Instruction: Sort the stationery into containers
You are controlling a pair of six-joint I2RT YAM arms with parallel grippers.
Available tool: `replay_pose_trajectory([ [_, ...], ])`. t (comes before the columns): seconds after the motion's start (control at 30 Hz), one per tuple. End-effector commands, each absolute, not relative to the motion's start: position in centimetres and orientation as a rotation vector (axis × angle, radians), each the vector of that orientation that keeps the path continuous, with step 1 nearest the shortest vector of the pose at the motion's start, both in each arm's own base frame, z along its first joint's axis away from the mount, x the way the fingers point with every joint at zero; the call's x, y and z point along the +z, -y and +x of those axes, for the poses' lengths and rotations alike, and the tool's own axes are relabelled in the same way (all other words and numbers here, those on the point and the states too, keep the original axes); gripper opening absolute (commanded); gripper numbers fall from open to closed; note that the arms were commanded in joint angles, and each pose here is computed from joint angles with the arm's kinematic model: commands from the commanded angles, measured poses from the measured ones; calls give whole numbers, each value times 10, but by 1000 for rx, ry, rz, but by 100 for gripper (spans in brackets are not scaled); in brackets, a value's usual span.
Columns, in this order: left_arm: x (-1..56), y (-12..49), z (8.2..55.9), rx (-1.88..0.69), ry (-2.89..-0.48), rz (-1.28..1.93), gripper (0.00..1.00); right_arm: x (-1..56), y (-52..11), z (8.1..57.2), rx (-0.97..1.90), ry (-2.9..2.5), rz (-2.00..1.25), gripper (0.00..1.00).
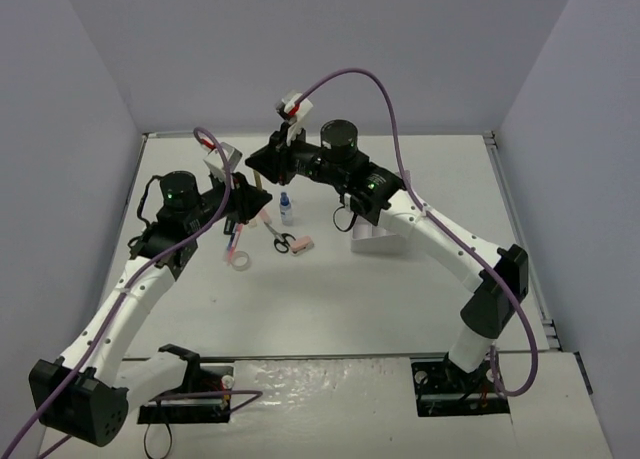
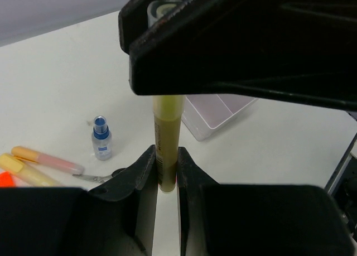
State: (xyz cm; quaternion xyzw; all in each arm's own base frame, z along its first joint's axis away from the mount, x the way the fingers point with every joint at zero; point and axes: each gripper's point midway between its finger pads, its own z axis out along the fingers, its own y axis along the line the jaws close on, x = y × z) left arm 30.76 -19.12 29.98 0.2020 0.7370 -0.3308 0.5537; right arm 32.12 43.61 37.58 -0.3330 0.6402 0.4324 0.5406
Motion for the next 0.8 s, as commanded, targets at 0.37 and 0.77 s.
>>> replay_pose_trajectory([
  [0.37, 450, 163, 317, -690, -1316, 393, 0, 301, -420, 277, 994, -1714, -887, 0],
  [0.77, 462, 155, 317, -673, -1292, 374, 0, 259, -417, 263, 982, -1820, -882, 0],
])
